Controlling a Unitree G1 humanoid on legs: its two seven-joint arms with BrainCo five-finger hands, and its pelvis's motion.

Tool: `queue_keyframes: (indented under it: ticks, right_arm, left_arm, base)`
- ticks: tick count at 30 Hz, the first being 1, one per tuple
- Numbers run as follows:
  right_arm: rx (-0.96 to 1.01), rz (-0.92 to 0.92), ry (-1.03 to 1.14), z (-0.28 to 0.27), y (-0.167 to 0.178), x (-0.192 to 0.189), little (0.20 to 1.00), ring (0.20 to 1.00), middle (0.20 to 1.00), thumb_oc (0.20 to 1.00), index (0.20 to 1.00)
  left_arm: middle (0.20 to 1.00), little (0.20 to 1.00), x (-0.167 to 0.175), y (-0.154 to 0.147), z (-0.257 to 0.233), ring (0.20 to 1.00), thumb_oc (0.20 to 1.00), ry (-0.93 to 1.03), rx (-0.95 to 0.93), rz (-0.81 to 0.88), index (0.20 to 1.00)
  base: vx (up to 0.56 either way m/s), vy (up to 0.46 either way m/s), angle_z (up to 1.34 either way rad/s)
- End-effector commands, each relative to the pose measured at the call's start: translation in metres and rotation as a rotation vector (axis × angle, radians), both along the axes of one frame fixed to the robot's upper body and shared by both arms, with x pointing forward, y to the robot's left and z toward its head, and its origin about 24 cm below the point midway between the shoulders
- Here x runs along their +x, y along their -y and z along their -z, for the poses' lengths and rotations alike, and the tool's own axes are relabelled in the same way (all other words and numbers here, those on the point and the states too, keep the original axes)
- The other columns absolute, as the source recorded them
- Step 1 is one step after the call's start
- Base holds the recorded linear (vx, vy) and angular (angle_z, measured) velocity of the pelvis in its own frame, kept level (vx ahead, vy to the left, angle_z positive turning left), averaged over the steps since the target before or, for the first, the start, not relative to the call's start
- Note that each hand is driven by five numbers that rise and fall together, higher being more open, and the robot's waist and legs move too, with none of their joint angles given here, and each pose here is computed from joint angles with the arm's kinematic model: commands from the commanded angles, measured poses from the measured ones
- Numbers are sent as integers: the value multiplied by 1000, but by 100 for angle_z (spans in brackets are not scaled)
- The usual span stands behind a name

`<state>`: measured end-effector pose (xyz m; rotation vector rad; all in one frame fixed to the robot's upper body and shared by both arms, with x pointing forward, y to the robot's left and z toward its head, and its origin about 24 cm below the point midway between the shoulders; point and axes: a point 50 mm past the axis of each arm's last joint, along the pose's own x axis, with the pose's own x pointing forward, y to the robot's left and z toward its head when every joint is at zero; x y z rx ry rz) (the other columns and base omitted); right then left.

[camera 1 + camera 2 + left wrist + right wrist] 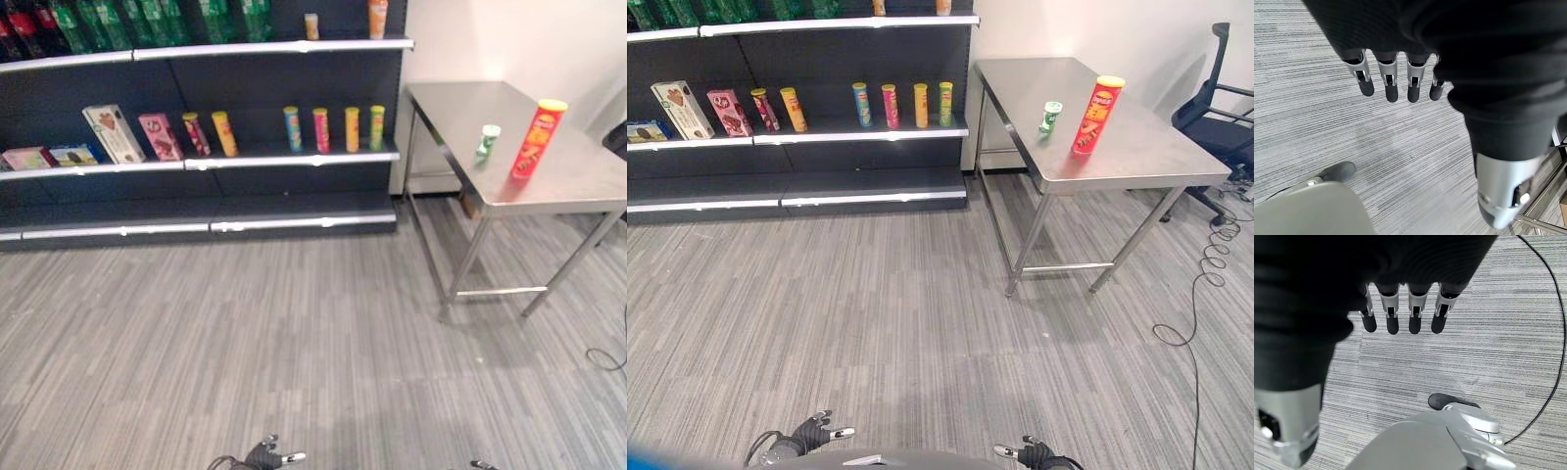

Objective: Put the goods on the table back onto the shelves and tidy them up.

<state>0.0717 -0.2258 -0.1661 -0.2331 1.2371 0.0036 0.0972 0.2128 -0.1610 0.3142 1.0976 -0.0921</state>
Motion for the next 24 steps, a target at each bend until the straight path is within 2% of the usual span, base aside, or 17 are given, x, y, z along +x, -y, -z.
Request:
queue_keyframes:
  ticks: [1,16,24]
  right_arm:
    - [-18,-54,53,-5,5,19,1000,1000,1000,1000,1000]
    - [30,-93,87,-5,-12,32,1000,1000,1000,1000,1000]
    - [27,-98,65,-3,-13,27,1000,1000,1000,1000,1000]
  left_arm:
    - [1000,1000,20,-3,-6,1000,1000,51,0,9,1000]
    - [1000,1000,15,15,0,1000,1000,9,-36,82,1000]
    - [1000,1000,25,15,-4,1000,1000,42,-23,107,1000]
  base:
    - [0,0,0]
    - [0,0,0]
    - [0,0,0]
